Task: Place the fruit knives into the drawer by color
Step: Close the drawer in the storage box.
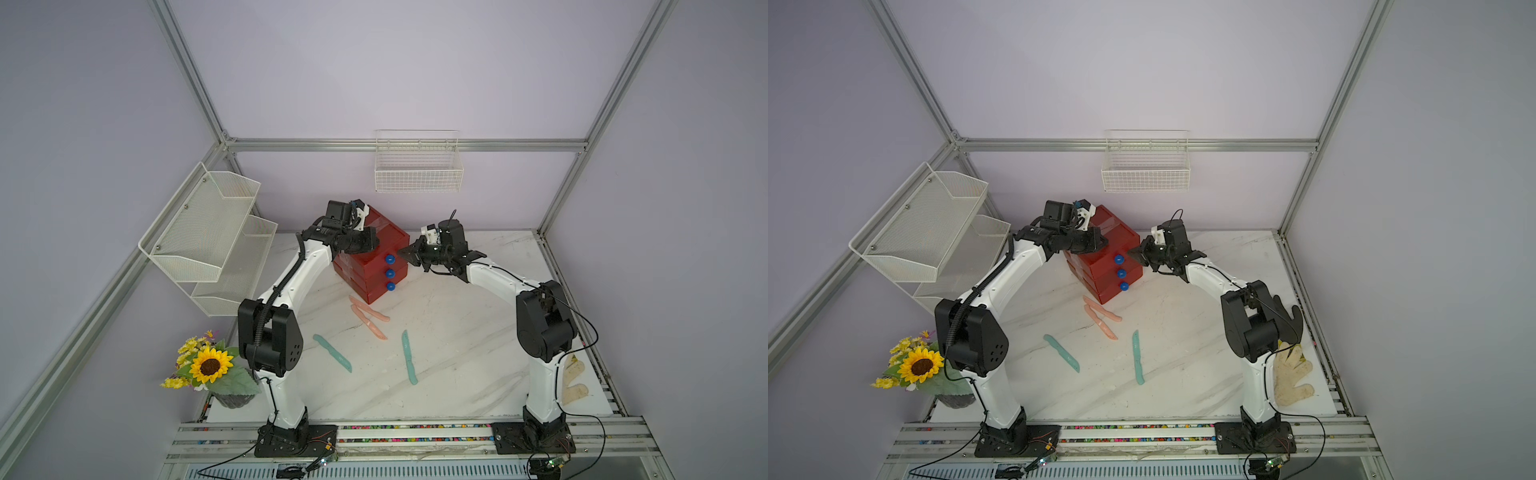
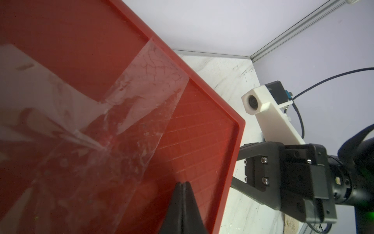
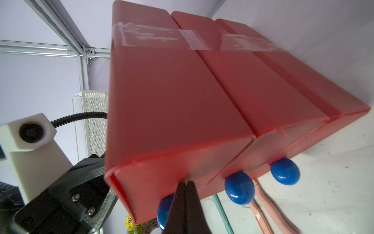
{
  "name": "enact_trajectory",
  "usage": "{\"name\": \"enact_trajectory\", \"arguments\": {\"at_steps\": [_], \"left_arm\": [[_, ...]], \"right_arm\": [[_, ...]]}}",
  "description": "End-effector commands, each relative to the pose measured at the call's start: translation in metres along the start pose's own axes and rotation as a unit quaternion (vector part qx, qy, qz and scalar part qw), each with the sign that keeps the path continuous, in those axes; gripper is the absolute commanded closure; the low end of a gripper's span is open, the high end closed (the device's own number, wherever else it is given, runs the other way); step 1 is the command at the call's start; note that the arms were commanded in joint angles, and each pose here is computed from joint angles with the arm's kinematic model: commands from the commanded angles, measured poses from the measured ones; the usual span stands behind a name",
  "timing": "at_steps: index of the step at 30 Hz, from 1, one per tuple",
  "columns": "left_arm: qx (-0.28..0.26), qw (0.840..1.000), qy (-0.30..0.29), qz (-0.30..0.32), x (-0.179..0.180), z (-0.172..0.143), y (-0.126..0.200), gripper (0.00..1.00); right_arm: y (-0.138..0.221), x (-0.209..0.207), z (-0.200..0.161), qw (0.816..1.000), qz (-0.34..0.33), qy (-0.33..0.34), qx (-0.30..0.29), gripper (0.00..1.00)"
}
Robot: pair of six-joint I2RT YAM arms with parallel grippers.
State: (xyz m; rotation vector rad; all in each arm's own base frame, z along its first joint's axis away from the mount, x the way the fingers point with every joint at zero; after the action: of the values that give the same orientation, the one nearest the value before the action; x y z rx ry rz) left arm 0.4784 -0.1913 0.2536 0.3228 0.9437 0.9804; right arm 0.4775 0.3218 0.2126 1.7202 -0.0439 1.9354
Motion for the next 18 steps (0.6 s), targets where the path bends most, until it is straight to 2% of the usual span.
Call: {"name": "enact_trajectory", "arguments": {"at_steps": [1,5,7,8,9,10,12,13,14,15,16,18], "left_arm": [[0.068,0.997,0.036,0.029,0.014,-0.038,-0.002,1.00],[0.019,1.000,0.010,0.018,-0.013,-0.012,0.027,1.00],[-0.013,1.000,-0.011,0.017,-0.032,0.001,0.052,1.00],[-0.024,0.999,-0.019,0.019,-0.040,0.005,0.064,0.96],[-0.036,0.999,-0.027,0.027,-0.044,0.007,0.078,0.86],[-0.045,0.998,-0.031,0.035,-0.048,0.007,0.091,0.68],[-0.057,0.997,-0.033,0.041,-0.051,0.001,0.114,0.50],[-0.061,0.997,-0.032,0.045,-0.051,-0.005,0.125,0.33],[-0.062,0.996,-0.029,0.052,-0.048,-0.012,0.133,0.08],[-0.061,0.996,-0.026,0.058,-0.046,-0.021,0.142,0.00],[-0.058,0.996,-0.024,0.063,-0.043,-0.032,0.151,0.00],[-0.055,0.996,-0.021,0.063,-0.040,-0.056,0.171,0.00]], "right_arm": [[0.012,0.037,0.009,0.998,0.037,0.044,-0.028,1.00],[0.044,0.049,-0.002,0.995,-0.006,0.090,-0.051,1.00],[0.057,0.047,-0.024,0.990,-0.055,0.124,-0.044,1.00],[0.061,0.044,-0.036,0.987,-0.080,0.137,-0.039,1.00],[0.065,0.037,-0.052,0.982,-0.108,0.149,-0.029,1.00],[0.067,0.027,-0.070,0.977,-0.141,0.159,-0.015,1.00],[0.066,0.007,-0.104,0.964,-0.200,0.176,0.016,0.97],[0.064,-0.002,-0.122,0.954,-0.229,0.189,0.028,0.90],[0.063,-0.013,-0.139,0.947,-0.255,0.192,0.045,0.82],[0.062,-0.025,-0.156,0.939,-0.277,0.192,0.063,0.67],[0.060,-0.037,-0.173,0.933,-0.296,0.189,0.081,0.49],[0.058,-0.059,-0.200,0.921,-0.328,0.174,0.115,0.26]]}}
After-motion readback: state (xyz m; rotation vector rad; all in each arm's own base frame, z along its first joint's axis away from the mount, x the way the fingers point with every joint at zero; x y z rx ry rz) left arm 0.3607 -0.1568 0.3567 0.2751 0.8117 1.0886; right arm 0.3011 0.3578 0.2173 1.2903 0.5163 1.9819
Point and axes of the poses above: each gripper's point midway between its finger pads, its own y axis back along the fingers, its own x axis along the line the jaws close on, z = x × y, the point moved 1 cm from there along y, back along the fingers, and after that the axes turned 4 degrees about y, right-handed, at the moved point
